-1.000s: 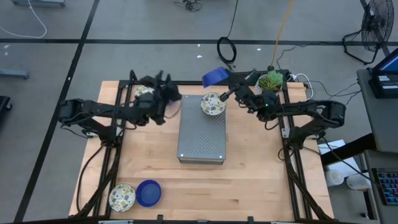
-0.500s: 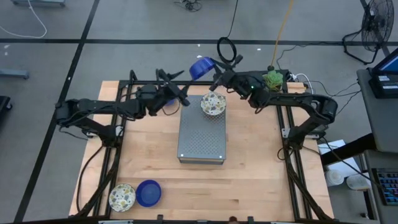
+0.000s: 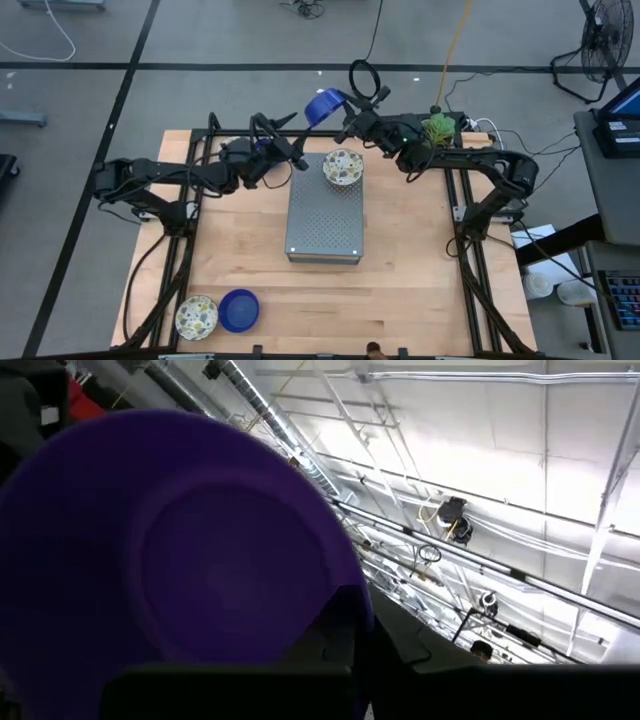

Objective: Pick & Place Mini bowls
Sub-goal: Put the bottom right blue bowl on the shelf

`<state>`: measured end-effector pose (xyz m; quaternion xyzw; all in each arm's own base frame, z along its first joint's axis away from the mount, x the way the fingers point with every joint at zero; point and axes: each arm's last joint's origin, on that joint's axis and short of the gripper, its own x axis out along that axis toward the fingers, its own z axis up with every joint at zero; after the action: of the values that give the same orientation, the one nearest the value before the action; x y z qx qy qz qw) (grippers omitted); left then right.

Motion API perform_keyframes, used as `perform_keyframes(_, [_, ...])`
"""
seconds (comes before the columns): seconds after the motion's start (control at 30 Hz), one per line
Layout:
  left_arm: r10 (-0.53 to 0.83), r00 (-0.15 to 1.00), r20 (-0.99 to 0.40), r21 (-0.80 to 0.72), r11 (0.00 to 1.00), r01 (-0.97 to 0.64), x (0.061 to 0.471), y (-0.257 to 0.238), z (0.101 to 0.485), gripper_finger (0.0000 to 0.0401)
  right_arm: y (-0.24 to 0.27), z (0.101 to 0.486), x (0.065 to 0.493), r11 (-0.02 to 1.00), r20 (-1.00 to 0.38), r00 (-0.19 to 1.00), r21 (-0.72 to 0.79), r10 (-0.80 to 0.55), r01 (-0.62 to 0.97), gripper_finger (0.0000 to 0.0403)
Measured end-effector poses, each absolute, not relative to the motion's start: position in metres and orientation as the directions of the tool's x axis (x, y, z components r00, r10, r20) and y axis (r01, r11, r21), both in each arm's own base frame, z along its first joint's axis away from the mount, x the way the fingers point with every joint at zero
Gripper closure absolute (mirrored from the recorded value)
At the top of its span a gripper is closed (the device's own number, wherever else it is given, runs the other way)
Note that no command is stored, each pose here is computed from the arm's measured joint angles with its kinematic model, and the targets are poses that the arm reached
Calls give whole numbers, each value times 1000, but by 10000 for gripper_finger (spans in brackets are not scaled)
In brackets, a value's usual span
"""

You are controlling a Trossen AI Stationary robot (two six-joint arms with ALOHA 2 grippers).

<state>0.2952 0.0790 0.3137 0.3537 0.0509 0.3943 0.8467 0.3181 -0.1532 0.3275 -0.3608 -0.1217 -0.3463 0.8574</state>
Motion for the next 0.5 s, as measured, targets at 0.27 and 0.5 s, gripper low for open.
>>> perform_keyframes(0.27, [699,696,164,663,445,-602,298,63,312,150,-158,321,319,458,401,724,-579,-560,675,403])
perform_keyframes(0.5, [712,680,177,643,439,-628,296,67,314,150,-150,321,322,534,400,765,-551,-505,641,403])
